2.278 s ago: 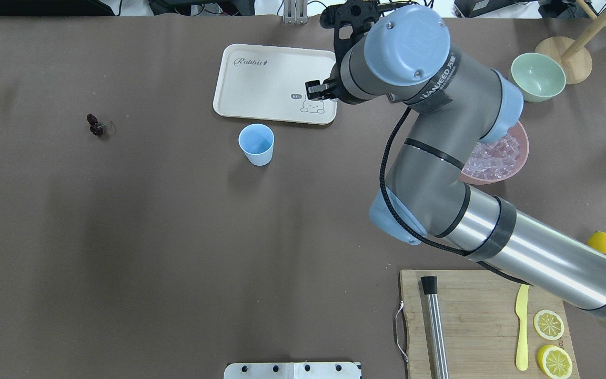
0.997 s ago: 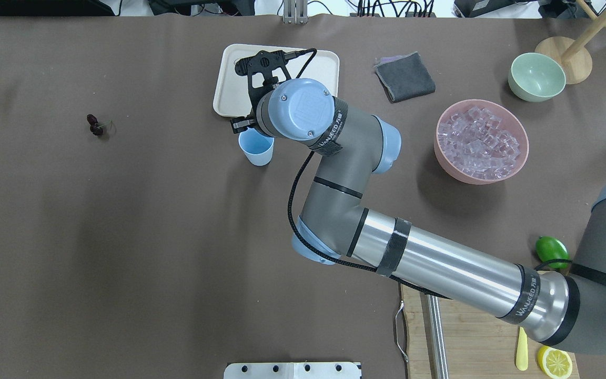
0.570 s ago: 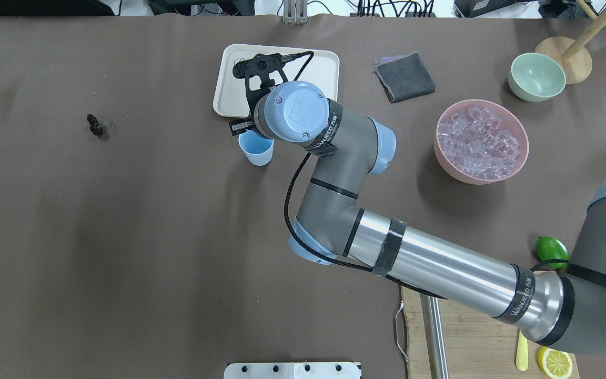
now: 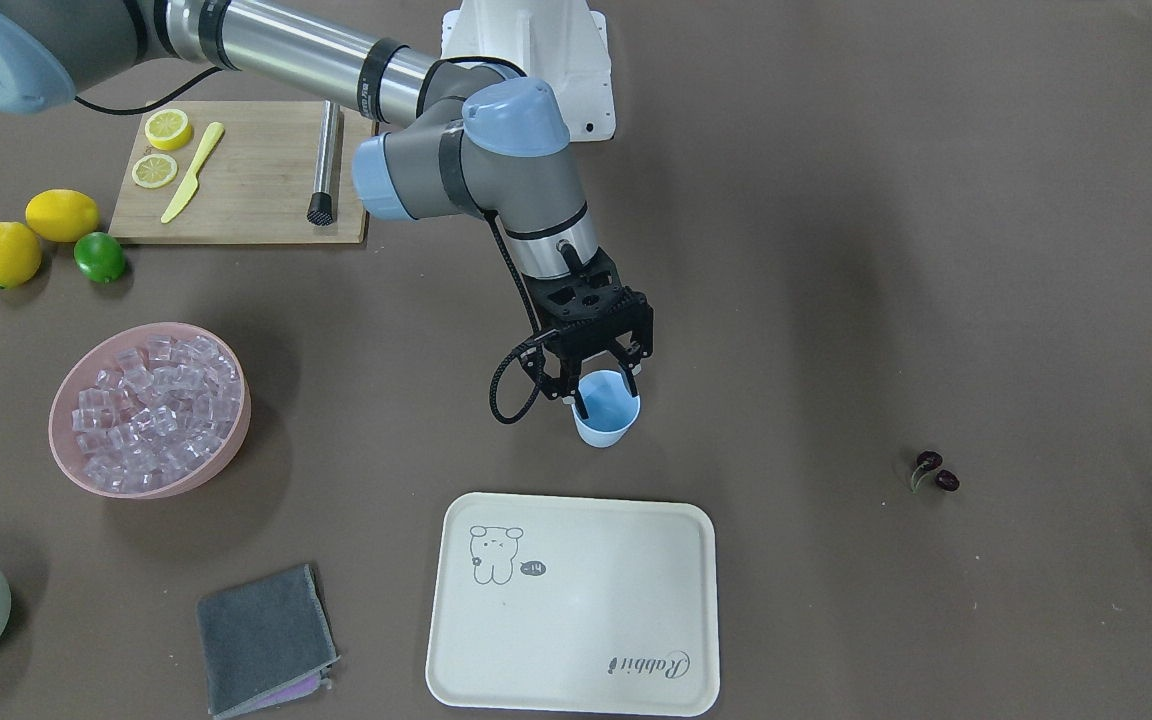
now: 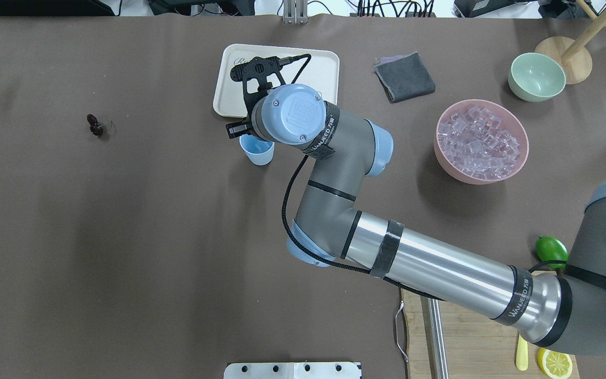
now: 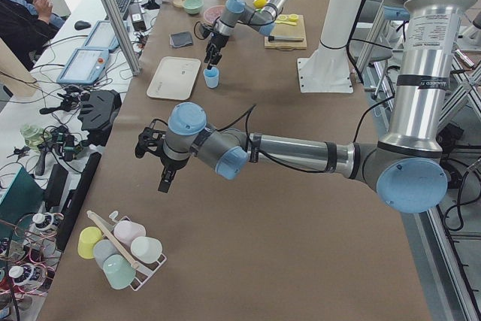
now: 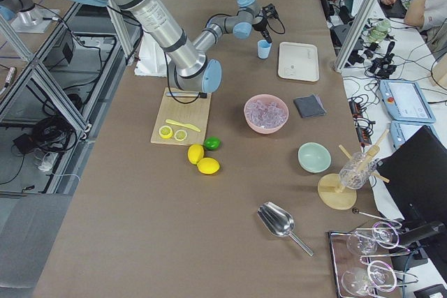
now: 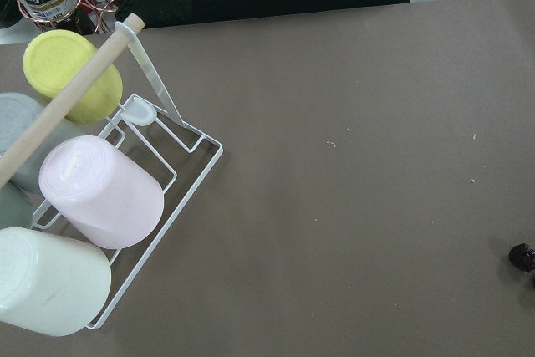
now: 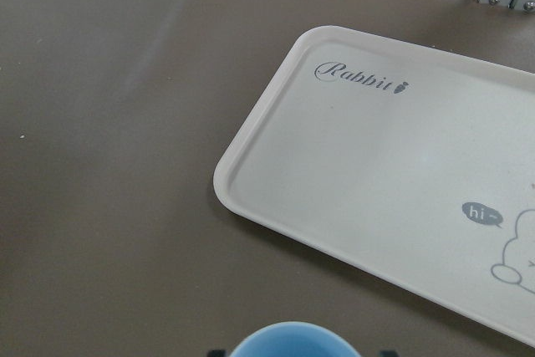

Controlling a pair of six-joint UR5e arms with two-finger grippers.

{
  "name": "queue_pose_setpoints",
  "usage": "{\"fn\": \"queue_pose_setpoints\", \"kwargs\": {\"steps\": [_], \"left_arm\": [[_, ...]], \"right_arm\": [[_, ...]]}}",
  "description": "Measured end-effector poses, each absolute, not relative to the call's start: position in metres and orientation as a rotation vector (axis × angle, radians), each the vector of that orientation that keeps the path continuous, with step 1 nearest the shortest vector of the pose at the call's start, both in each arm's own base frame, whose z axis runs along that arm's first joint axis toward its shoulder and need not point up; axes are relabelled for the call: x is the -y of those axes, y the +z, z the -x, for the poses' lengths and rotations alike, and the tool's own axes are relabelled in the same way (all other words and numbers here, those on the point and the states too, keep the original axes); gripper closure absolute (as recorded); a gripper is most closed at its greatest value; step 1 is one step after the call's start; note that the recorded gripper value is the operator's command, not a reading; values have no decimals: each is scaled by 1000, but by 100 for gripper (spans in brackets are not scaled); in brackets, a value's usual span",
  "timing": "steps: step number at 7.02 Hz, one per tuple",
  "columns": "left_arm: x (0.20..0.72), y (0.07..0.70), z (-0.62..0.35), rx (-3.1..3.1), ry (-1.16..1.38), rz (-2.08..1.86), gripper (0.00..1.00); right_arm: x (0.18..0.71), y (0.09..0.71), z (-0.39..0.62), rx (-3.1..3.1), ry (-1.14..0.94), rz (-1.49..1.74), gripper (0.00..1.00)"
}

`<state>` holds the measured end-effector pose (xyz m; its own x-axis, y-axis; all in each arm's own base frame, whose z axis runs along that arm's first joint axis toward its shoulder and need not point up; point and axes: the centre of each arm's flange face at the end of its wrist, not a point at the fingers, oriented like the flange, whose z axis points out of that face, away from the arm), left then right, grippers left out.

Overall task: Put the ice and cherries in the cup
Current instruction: 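Move the right gripper back over the pink ice bowl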

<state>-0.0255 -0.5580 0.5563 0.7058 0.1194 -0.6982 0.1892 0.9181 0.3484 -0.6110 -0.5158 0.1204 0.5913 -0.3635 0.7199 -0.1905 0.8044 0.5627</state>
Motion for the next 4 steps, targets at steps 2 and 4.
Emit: {"fn": "queue_pose_setpoints", "kwargs": {"steps": [2,4], "left_arm": [[558,557,24,-792,-37,-420,2],[559,558,24,-790,-38,-422,2]], "right_arm": [[518,114,594,975,-105,-662,0],[523,141,540,1012,-110,-634,0]]}}
